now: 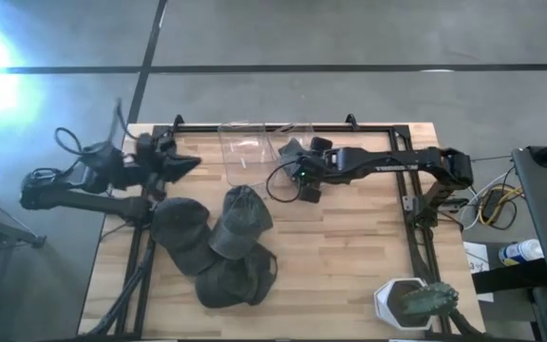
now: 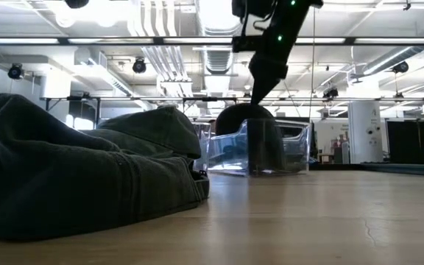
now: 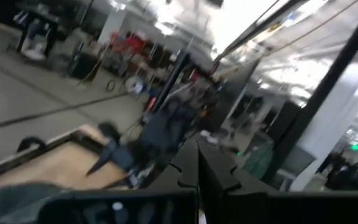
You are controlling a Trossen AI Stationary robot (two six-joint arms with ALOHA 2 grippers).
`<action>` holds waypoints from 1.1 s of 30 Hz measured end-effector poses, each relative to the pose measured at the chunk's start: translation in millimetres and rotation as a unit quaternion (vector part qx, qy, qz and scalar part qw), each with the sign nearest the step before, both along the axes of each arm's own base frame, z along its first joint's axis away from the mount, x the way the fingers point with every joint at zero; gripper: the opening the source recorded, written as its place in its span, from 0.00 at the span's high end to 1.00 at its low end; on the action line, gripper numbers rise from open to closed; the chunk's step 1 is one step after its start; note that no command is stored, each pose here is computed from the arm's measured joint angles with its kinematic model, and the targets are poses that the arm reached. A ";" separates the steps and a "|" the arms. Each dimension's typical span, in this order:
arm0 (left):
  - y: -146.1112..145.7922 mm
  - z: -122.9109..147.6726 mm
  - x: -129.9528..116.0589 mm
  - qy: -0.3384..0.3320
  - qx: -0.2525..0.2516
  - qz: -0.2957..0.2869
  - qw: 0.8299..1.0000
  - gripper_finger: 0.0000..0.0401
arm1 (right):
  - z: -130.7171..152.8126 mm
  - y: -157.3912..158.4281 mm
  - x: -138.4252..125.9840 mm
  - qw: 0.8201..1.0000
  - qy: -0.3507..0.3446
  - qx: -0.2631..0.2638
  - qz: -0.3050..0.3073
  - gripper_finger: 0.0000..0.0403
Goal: Pick & Place hat
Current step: Put the right gray cap into the right transparent bin, then put the gray cap into the right transparent bin
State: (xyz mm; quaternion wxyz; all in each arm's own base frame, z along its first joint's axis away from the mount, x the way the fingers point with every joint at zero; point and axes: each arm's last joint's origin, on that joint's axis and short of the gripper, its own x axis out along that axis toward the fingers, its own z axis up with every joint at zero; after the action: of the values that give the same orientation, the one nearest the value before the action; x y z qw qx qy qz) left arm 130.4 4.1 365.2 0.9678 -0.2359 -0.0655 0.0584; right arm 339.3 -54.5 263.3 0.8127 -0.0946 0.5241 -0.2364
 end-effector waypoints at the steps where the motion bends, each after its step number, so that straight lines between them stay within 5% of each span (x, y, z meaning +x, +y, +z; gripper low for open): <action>1: 0.1 -1.8 4.3 0.008 -0.002 0.001 1.000 1.00 | 3.3 0.5 -2.3 1.000 -0.004 0.004 0.000 0.53; 9: 0.0 -14.3 26.9 0.051 -0.040 -0.001 0.998 1.00 | 10.9 13.7 -15.7 0.998 0.010 0.055 0.030 0.47; 17: -0.2 -28.8 46.6 0.104 -0.053 0.000 0.993 1.00 | 36.9 43.5 -32.8 0.995 -0.046 0.066 0.058 0.47; 25: -3.2 -48.6 69.1 0.164 -0.108 -0.046 0.979 1.00 | 34.6 56.3 -53.3 0.966 -0.087 0.242 0.002 0.47; 33: -10.4 -75.0 87.4 0.254 -0.140 -0.087 0.953 1.00 | 15.3 75.2 -48.8 0.955 -0.091 0.281 -0.021 0.47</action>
State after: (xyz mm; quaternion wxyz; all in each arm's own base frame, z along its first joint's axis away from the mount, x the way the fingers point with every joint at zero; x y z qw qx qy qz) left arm 217.9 -6.3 290.1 0.9111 -0.3509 0.2126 0.0402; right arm 290.5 20.7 278.6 0.8458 0.1704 0.4948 -0.1040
